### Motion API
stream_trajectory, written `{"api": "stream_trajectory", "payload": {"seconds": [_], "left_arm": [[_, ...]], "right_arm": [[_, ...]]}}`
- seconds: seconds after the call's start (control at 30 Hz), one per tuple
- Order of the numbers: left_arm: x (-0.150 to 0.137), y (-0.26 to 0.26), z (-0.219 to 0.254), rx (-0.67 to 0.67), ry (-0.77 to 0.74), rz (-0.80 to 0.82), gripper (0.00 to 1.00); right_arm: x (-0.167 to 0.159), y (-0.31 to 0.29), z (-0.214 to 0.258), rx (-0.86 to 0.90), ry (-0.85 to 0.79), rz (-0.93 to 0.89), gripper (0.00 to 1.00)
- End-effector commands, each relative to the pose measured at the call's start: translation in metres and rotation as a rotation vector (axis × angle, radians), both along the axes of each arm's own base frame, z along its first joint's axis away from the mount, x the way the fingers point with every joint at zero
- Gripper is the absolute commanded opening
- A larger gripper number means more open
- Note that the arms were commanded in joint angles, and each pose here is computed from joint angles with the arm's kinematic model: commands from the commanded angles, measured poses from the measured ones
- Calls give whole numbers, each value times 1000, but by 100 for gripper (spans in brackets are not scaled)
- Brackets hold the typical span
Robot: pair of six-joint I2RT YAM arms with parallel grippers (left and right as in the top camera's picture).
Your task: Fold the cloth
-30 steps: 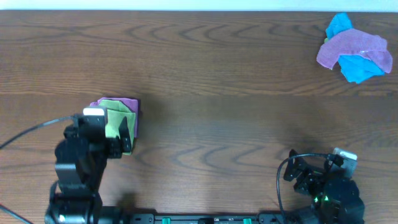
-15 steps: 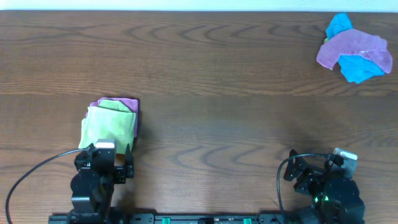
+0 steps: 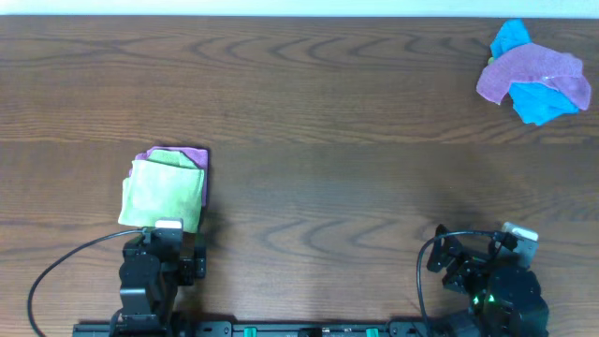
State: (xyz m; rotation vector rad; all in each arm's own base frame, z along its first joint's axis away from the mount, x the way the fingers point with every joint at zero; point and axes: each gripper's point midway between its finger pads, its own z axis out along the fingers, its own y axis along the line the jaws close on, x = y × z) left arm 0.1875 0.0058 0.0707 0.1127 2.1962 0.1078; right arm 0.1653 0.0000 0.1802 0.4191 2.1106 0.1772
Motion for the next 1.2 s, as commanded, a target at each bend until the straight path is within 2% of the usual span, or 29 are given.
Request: {"api": "stream_trajectory", "payload": {"seconds": [0.0,1.0,1.07,1.17], "left_arm": [[0,-1,-4,-10,5,3,95],[-1,0,-5,-8,7,5,95],[-1,0,-5,-8,7,5,95],[-1,0,-5,-8,7,5,95]], "right_arm": [[0,-4,1,5,-6,-27,99],[-2,1,-2,22,9,-4,99],[-1,-7,-10,-32,23,-23,99],[3,5,-32,-208,54,178,99]]}}
